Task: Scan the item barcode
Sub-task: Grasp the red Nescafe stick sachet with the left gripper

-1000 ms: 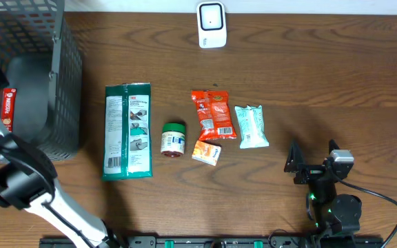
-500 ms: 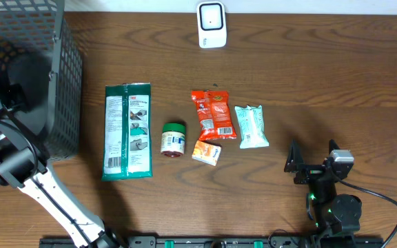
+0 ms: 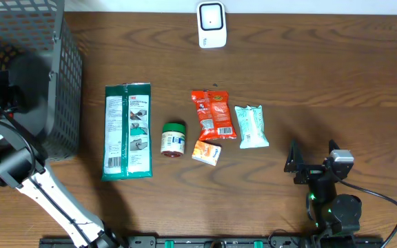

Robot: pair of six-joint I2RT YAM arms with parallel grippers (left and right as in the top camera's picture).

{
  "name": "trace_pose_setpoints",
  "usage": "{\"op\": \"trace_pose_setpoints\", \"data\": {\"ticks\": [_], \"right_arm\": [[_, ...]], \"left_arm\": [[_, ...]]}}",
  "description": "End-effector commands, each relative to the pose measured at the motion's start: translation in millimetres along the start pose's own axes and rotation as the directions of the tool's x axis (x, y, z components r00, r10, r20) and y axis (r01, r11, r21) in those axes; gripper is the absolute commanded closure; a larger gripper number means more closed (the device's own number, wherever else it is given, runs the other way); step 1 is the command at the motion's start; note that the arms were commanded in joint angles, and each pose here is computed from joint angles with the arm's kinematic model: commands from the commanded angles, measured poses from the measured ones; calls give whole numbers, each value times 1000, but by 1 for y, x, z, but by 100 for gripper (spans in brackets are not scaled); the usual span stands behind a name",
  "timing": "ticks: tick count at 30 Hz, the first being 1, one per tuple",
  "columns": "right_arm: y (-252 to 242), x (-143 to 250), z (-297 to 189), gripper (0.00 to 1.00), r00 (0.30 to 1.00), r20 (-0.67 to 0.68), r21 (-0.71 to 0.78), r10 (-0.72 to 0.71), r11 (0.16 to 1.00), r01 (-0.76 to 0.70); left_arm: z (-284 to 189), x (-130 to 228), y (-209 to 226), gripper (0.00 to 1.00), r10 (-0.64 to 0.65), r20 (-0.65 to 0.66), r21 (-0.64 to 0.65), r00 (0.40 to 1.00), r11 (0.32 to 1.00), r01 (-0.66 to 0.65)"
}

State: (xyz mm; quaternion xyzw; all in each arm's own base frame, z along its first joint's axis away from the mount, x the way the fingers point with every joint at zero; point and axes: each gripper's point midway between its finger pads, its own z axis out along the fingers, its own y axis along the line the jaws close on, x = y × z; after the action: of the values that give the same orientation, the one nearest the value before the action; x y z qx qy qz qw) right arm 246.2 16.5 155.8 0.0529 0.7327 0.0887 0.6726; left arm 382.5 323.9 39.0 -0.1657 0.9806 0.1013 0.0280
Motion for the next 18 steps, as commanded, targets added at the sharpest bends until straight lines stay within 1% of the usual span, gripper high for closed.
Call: {"op": "trace_pose_setpoints", "data": {"ticks": [1, 5, 10, 12, 15, 16, 18], "right_arm": [[-1, 0, 0, 0, 1000, 0, 5, 4, 1000, -4], [-1, 0, 0, 1, 1000, 1, 5, 4, 1000, -4], [-1, 0, 0, 1, 1000, 1, 5, 4, 1000, -4], [-1, 0, 0, 1, 1000, 1, 5, 4, 1000, -4], [-1, 0, 0, 1, 1000, 1, 5, 4, 1000, -4], [-1, 0, 0, 1, 1000, 1, 5, 4, 1000, -4], [-1, 0, 0, 1, 1000, 1, 5, 4, 1000, -4]], "left_arm": [[5, 1, 7, 38, -1, 6, 5, 1000, 1000, 1], [10, 0, 9, 37, -9, 14, 1, 1000, 1000, 9], [30, 7, 5, 36, -9, 4, 5, 1000, 1000, 9], [40, 11, 2, 32, -8, -1, 6, 1000, 1000, 8], [52, 18, -4, 31, -6, -12, 18, 1000, 1000, 6], [54, 20, -7, 32, -5, -15, 30, 1000, 1000, 6], [56, 22, -16, 44, -4, -18, 74, 1000, 997, 5]]}}
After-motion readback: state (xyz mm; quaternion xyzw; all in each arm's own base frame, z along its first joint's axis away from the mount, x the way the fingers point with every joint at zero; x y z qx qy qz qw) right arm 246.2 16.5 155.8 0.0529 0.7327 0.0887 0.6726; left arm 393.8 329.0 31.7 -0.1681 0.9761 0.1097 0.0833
